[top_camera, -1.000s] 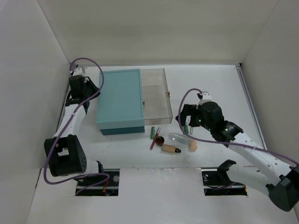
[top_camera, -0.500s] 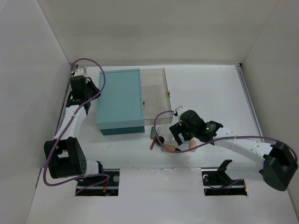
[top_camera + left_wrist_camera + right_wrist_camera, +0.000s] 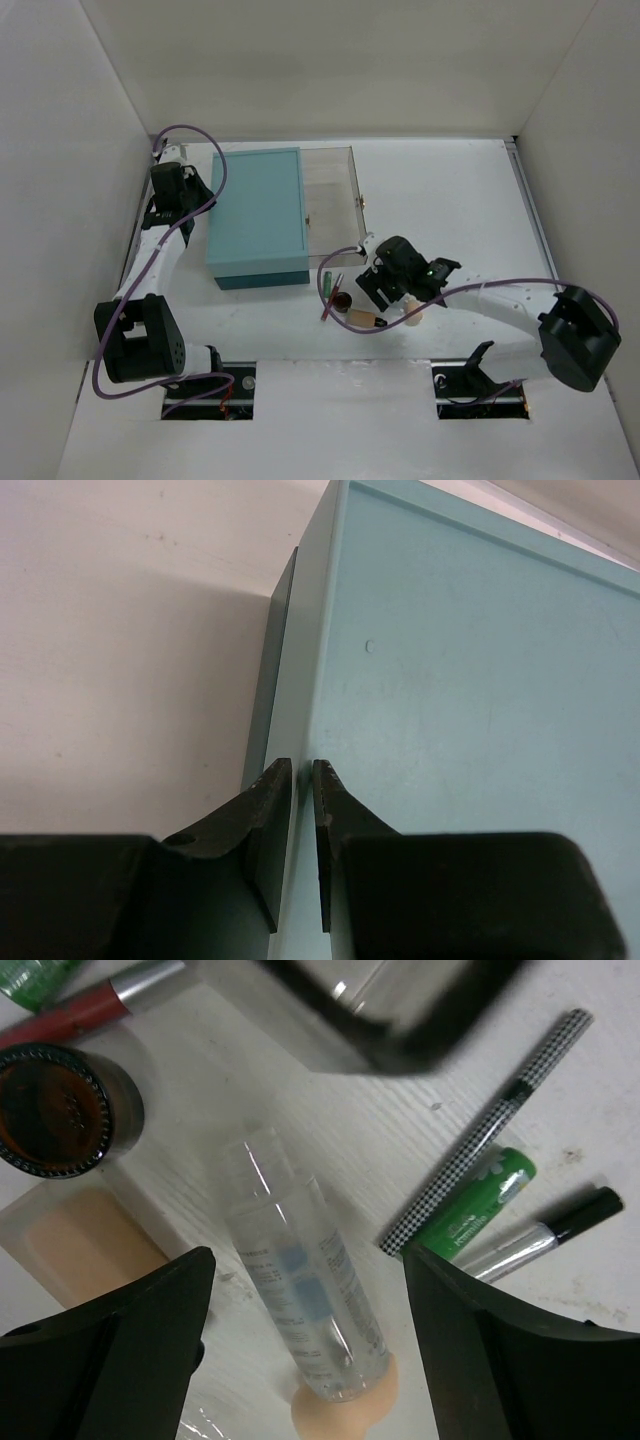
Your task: Organize the makeup
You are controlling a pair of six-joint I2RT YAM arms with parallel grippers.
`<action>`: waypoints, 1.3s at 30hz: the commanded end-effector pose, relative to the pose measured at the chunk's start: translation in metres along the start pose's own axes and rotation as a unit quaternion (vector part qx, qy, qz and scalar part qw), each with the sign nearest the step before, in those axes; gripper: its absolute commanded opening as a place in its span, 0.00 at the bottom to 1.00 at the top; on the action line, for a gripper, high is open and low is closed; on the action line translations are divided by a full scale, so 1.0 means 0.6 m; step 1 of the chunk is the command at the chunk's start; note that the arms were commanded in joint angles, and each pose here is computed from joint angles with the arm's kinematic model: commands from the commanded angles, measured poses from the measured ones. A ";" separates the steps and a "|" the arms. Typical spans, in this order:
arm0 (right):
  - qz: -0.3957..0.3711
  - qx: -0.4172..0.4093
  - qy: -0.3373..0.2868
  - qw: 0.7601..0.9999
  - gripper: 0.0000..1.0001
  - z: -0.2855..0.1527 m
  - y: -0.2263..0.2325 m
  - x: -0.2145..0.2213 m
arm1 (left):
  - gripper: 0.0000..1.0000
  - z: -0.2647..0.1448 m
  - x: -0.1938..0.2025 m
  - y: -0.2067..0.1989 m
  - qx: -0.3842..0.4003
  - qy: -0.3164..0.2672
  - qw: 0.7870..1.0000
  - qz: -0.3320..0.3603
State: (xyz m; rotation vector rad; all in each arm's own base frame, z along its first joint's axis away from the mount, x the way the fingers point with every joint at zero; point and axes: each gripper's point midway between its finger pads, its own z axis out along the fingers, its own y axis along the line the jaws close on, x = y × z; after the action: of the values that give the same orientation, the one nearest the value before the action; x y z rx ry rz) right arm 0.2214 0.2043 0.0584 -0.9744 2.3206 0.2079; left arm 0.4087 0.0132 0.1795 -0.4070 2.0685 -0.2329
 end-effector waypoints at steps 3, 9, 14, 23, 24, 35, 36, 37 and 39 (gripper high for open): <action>-0.015 -0.031 -0.003 0.999 0.79 0.018 0.021 -0.002 | 0.13 -0.006 0.058 0.022 -0.023 0.055 0.998 0.008; -0.013 -0.054 0.025 0.998 0.64 0.034 0.036 0.013 | 0.13 -0.008 0.053 0.025 -0.028 0.052 0.998 0.008; -0.011 -0.060 0.052 0.997 0.60 0.043 0.041 0.027 | 0.13 -0.016 0.043 0.022 -0.025 0.041 0.999 0.009; -0.027 -0.016 0.135 0.990 0.65 0.031 0.028 0.072 | 0.13 -0.019 0.038 0.023 -0.025 0.035 0.999 0.008; -0.024 -0.016 0.136 0.990 0.67 0.027 0.028 0.072 | 0.13 -0.019 0.038 0.023 -0.025 0.035 0.999 0.008; -0.006 -0.002 0.185 0.983 0.73 0.004 0.018 0.116 | 0.13 -0.020 0.037 0.029 -0.033 0.034 0.999 0.010; -0.005 -0.002 0.185 0.983 0.73 0.003 0.016 0.117 | 0.13 -0.021 0.036 0.029 -0.033 0.033 0.999 0.010; -0.005 -0.001 0.185 0.983 0.72 0.003 0.015 0.118 | 0.13 -0.022 0.035 0.028 -0.032 0.031 0.999 0.010; -0.002 0.002 0.186 0.982 0.66 0.002 0.013 0.119 | 0.13 -0.025 0.032 0.029 -0.032 0.027 0.999 0.010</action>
State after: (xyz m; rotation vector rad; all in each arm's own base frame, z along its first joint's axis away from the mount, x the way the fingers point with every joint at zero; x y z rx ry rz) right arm 0.2174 0.2169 0.0368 -1.0284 2.4380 0.1708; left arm 0.4022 0.0155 0.1804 -0.4111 2.0748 -0.2168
